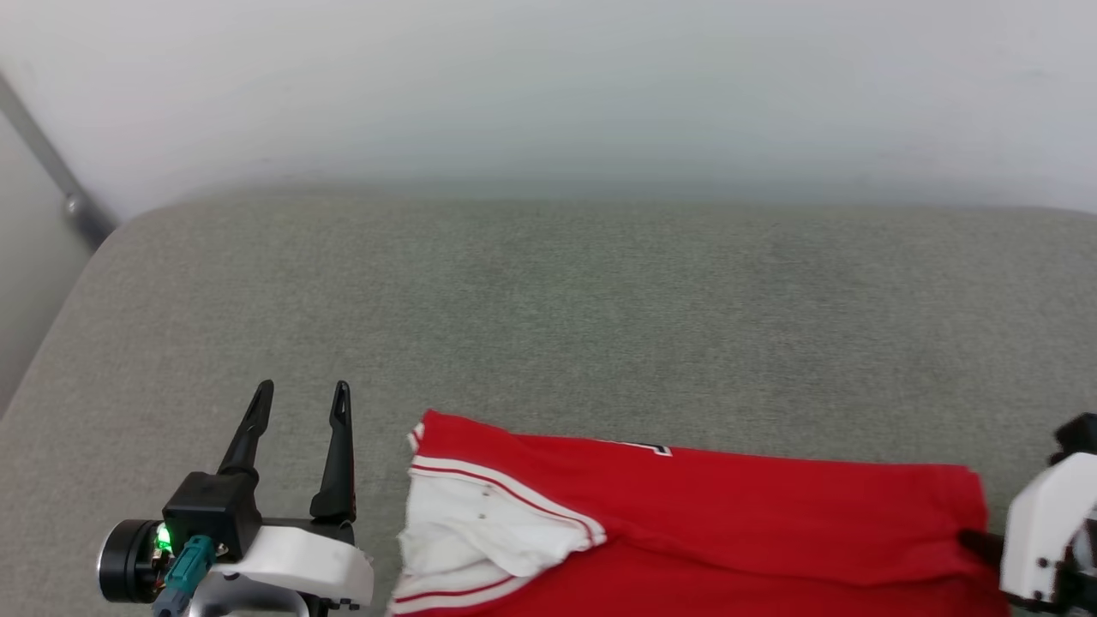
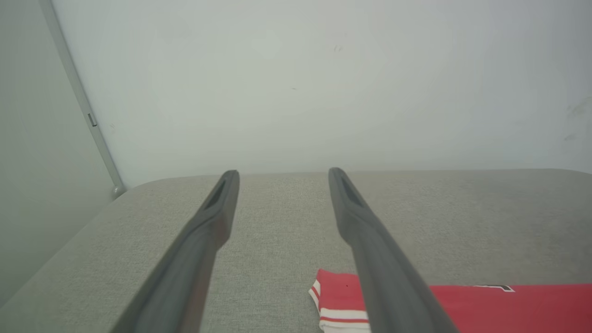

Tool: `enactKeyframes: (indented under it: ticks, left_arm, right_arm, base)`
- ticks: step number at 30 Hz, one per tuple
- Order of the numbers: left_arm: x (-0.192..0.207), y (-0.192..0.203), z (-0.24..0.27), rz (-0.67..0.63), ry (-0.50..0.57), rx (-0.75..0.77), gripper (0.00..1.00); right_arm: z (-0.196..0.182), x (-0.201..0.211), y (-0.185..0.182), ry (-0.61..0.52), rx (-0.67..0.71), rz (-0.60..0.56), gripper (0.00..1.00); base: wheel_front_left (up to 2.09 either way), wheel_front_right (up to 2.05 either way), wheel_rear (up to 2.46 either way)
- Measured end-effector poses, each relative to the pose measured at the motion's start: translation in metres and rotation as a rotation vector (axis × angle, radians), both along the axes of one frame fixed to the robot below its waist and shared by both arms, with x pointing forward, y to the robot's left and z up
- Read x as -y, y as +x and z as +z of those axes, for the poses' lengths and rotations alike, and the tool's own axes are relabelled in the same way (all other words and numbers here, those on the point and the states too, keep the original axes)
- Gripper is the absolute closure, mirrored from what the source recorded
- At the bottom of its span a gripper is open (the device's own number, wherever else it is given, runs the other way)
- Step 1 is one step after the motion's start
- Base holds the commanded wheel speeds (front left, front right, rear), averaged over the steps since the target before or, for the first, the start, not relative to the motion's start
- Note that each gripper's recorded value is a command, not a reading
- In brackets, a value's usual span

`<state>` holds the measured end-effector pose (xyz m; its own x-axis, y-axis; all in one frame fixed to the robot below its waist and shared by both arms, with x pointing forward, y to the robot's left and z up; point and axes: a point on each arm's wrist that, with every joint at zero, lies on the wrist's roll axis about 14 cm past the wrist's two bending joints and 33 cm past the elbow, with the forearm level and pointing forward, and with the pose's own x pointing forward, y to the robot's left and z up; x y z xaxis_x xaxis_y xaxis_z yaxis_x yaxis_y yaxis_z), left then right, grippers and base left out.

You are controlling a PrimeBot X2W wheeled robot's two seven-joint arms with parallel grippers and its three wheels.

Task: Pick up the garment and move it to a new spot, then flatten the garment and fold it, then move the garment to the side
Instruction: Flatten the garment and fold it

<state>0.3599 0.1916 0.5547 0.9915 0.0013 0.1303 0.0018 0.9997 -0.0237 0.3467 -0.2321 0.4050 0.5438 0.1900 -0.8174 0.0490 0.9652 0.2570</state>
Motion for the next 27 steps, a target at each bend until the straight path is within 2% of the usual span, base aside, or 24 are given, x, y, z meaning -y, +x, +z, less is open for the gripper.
enactKeyframes:
  ticks: [8, 12, 15, 21, 27]
  left_arm:
    - [0.013, 0.002, 0.004, -0.034, 0.002, 0.012, 0.00]
    - [0.017, 0.002, 0.003, -0.044, -0.003, 0.010, 0.00]
    - [0.019, 0.002, 0.002, -0.048, -0.007, 0.005, 0.00]
    - [0.019, 0.002, 0.003, -0.049, -0.013, 0.006, 0.00]
    - [0.014, -0.001, 0.005, -0.037, -0.015, 0.008, 0.00]
  right_arm:
    - [0.029, 0.086, -0.027, -0.083, 0.055, -0.238, 1.00]
    - [0.038, 0.099, -0.037, -0.052, 0.059, -0.310, 1.00]
    - [0.035, 0.069, -0.036, 0.088, 0.041, -0.304, 1.00]
    - [0.047, -0.015, -0.017, 0.382, 0.041, -0.168, 1.00]
    - [0.055, -0.088, -0.004, 0.559, 0.028, 0.016, 1.00]
  base:
    - [0.00, 0.00, 0.00]
    - [0.00, 0.00, 0.00]
    - [0.00, 0.00, 0.00]
    - [0.00, 0.00, 0.00]
    - [0.00, 0.00, 0.00]
